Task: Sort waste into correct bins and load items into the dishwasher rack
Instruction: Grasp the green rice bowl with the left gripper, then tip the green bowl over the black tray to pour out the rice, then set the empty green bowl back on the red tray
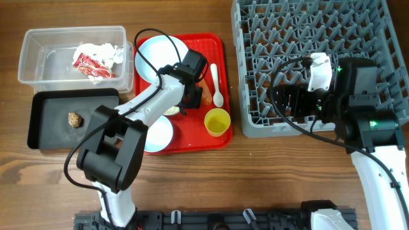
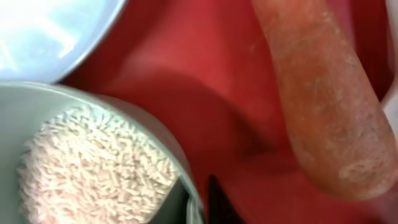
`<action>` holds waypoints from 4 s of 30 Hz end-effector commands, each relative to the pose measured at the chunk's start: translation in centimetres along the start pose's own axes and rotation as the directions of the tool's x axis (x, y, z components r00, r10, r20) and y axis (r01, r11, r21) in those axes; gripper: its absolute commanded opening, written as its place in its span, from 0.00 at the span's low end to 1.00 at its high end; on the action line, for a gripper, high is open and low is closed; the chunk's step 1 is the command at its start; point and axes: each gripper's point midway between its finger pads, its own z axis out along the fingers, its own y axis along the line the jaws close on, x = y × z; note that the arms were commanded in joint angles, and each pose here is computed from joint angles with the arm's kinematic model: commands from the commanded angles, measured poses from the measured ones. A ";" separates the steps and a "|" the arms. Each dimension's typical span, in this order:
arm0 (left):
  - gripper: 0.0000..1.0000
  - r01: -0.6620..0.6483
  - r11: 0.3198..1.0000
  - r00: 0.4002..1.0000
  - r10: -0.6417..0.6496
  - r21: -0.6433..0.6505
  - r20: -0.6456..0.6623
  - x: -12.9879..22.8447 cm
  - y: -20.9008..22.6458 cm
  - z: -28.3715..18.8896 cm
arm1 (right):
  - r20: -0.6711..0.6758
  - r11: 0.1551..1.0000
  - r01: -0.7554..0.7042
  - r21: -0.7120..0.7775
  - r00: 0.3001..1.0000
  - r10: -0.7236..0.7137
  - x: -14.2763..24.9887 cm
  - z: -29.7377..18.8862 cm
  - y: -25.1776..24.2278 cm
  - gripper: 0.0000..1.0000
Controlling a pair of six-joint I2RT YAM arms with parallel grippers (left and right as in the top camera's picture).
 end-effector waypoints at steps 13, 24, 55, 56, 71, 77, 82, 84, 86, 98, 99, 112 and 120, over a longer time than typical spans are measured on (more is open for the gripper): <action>0.04 0.334 0.929 0.907 -0.363 0.160 0.214 -3.2 5.3 -15.2 | 0.002 1.000 0.003 0.005 1.000 -0.003 -0.3 -0.2 0.1 1.00; 0.04 0.464 0.799 0.861 -0.508 0.383 0.017 2.5 17.6 -16.5 | -0.001 1.000 0.003 0.009 1.000 -0.003 -0.2 -0.2 0.0 1.00; 0.04 0.430 -0.012 0.507 -0.824 0.903 -0.252 5.1 27.7 -17.7 | -0.004 1.000 -0.001 0.009 1.000 0.001 -0.2 -0.2 0.0 1.00; 0.04 0.434 -0.021 0.498 -0.828 0.901 -0.259 5.3 27.9 -17.7 | -0.004 1.000 -0.001 0.009 1.000 0.001 -0.2 -0.2 0.0 1.00; 0.04 0.421 -0.075 0.459 -0.842 0.904 -0.284 5.3 28.8 -18.2 | -0.001 1.000 0.001 0.009 1.000 -0.001 -0.2 -0.2 0.0 1.00; 0.04 0.424 -0.159 0.436 -0.827 0.892 -0.355 5.5 28.0 -19.3 | -0.002 1.000 0.000 0.009 1.000 0.000 -0.2 -0.2 0.0 1.00; 0.04 0.385 -0.163 0.448 -0.827 0.909 -0.338 5.4 27.1 -21.2 | -0.001 1.000 0.001 0.009 1.000 -0.001 -0.2 -0.2 0.0 1.00; 0.04 0.274 -0.051 0.532 -0.824 0.960 -0.195 4.4 24.8 -23.5 | 0.000 1.000 0.001 0.008 1.000 -0.001 -0.3 -0.2 0.0 1.00; 0.04 0.178 0.069 0.666 -0.743 0.982 -0.068 2.9 20.4 -24.7 | 0.002 1.000 0.004 0.009 1.000 -0.004 -0.3 -0.2 0.0 1.00; 0.04 0.295 0.789 0.920 -0.388 0.539 0.064 -5.4 2.2 -11.2 | -0.017 1.000 -0.013 0.010 1.000 0.013 0.1 -0.2 0.0 1.00; 0.04 0.319 0.860 0.914 -0.390 0.399 0.111 -5.1 3.4 -10.0 | -0.022 1.000 -0.015 0.011 1.000 0.015 0.3 -0.2 0.0 1.00; 0.04 0.308 0.942 0.951 -0.309 -0.131 0.014 0.3 6.8 -2.5 | -0.053 1.000 -0.018 0.017 0.998 0.019 1.1 -0.2 -0.2 1.00; 0.65 0.314 0.949 0.948 -0.313 -0.015 0.051 -2.4 5.0 -3.9 | -0.050 1.000 -0.017 0.017 0.999 0.018 1.0 -0.2 -0.2 1.00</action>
